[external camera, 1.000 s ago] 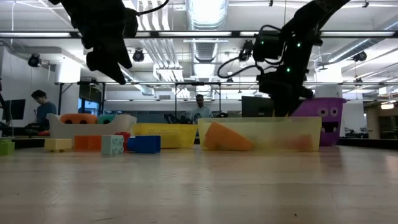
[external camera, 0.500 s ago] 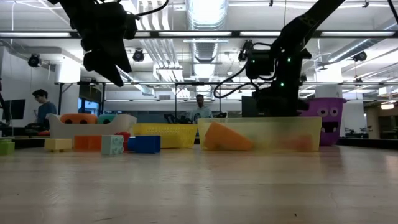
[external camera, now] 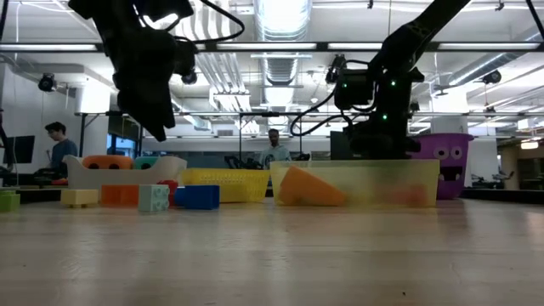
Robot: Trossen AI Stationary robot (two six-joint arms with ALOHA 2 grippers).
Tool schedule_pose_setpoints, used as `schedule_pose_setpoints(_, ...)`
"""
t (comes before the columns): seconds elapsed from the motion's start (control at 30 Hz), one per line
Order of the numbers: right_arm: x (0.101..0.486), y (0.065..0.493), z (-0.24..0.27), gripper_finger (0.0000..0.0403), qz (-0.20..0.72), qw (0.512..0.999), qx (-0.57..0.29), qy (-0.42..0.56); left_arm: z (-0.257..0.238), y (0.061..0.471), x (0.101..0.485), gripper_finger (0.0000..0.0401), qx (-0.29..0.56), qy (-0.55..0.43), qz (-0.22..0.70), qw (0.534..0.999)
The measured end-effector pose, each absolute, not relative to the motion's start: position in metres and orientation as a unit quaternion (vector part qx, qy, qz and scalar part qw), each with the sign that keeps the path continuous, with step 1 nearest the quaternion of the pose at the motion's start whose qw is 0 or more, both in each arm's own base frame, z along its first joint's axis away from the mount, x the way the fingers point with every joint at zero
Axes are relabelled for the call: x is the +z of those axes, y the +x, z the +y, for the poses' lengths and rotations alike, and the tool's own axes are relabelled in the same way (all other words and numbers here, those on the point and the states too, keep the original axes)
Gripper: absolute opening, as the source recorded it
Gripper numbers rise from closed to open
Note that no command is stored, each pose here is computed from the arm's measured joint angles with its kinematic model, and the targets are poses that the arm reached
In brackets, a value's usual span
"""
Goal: Pick & Place Toys
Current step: Put the dark yellow game piece into the yellow bin, then put the light blue game piece into the yellow bin
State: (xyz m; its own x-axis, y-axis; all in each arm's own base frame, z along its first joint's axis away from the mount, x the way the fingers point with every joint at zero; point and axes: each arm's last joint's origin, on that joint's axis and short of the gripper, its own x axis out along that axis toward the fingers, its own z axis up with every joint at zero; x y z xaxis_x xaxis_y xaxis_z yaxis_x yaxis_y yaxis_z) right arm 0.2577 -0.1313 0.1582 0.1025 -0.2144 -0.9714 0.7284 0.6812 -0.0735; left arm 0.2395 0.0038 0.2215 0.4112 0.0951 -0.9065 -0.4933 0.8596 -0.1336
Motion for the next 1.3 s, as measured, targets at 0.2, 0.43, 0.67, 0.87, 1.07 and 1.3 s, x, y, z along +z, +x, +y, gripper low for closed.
schedule_pose_setpoints(0.2, 0.159, 0.258, -0.131, 0.0260, 0.583, 0.711, -0.329, 0.217, 0.004, 0.240, 0.222, 0.0333, 0.182, -0.197, 0.511, 0.817)
schedule_pose_setpoints(0.43, 0.164, 0.257, -0.131, 0.0293, 0.575, 0.717, -0.330, 0.217, 0.003, 0.239, 0.221, 0.0333, 0.217, -0.260, 0.500, 0.797)
schedule_pose_setpoints(0.67, 0.181, 0.254, -0.127, 0.0296, 0.548, 0.737, -0.332, 0.216, -0.009, 0.241, 0.214, 0.0333, 0.238, -0.299, 0.505, 0.774)
schedule_pose_setpoints(0.87, 0.196, 0.255, -0.112, 0.0296, 0.529, 0.761, -0.315, 0.205, -0.018, 0.251, 0.196, 0.0333, 0.258, -0.316, 0.521, 0.750)
schedule_pose_setpoints(1.07, 0.208, 0.258, -0.097, 0.0296, 0.506, 0.782, -0.307, 0.194, -0.022, 0.267, 0.183, 0.0333, 0.267, -0.325, 0.546, 0.725)
schedule_pose_setpoints(1.3, 0.217, 0.259, -0.081, 0.0296, 0.493, 0.798, -0.295, 0.182, -0.023, 0.274, 0.164, 0.0333, 0.304, -0.320, 0.562, 0.700)
